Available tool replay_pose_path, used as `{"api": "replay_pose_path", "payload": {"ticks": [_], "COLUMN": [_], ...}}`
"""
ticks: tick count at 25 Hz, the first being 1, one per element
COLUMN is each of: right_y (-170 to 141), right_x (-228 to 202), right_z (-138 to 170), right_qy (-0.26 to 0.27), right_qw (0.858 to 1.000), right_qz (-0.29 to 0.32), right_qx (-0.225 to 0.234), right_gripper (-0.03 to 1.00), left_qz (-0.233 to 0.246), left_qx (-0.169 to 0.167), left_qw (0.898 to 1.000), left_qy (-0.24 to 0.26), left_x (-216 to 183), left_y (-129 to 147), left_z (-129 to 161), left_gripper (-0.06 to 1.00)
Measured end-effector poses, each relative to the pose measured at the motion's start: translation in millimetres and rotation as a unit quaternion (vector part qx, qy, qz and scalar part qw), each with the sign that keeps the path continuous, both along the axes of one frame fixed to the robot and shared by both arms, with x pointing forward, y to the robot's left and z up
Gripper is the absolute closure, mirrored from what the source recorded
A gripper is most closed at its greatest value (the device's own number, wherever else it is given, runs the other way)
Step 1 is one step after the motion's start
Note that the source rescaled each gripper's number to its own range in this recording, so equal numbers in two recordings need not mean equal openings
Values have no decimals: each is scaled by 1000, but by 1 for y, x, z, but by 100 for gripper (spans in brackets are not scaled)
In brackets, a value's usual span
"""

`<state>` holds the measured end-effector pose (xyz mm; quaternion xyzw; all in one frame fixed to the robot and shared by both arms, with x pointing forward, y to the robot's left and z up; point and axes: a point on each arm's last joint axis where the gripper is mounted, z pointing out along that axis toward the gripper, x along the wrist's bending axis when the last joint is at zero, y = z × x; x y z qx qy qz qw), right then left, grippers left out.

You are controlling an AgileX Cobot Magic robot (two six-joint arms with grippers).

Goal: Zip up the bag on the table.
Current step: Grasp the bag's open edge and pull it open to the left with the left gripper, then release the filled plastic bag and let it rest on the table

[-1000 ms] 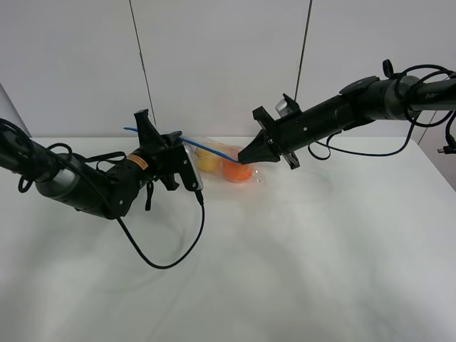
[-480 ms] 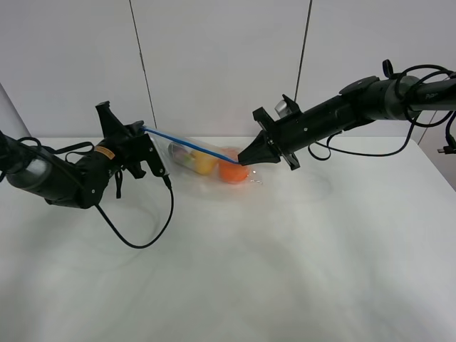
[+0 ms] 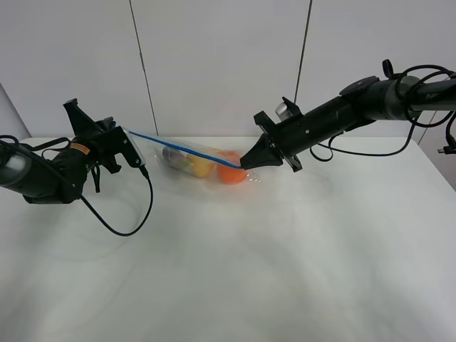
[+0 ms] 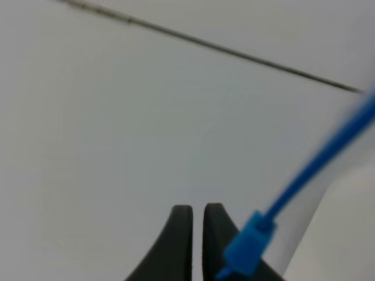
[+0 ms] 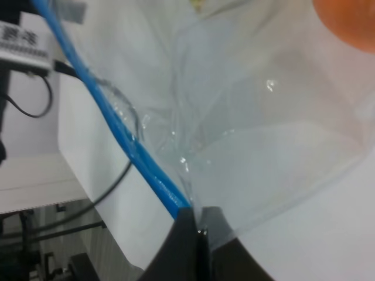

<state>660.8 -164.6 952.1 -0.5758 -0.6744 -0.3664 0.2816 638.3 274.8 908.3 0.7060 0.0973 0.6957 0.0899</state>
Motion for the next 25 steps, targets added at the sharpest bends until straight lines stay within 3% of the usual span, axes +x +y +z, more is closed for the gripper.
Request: {"api": "replay_pose_path", "payload": {"ticks": [3, 10, 12, 16, 20, 25], "right_y": [0, 0, 0, 0, 0, 0], "right_x": [0, 0, 0, 0, 0, 0], "right_z": [0, 0, 0, 0, 0, 0], "right_qy": [0, 0, 0, 0, 1, 4], "right_qw": [1000, 1000, 1000, 1000, 1000, 1000], "right_qz": [2, 2, 2, 2, 2, 0], "right_qx": [-2, -2, -2, -2, -2, -2], "right_gripper": [97, 97, 97, 97, 97, 97], "left_qz": [-21, -21, -8, 22, 65, 104], "left_qx": [2, -86, -109, -170, -279, -425], "left_qw": [1000, 996, 994, 985, 958, 898], "left_qy": [-1, 0, -1, -6, -21, -38], "left_x": [0, 1, 1, 1, -1, -4], "left_y": [-4, 5, 15, 37, 61, 88], "left_z": [0, 0, 0, 0, 0, 0], "left_gripper": [84, 21, 12, 8, 7, 7]}}
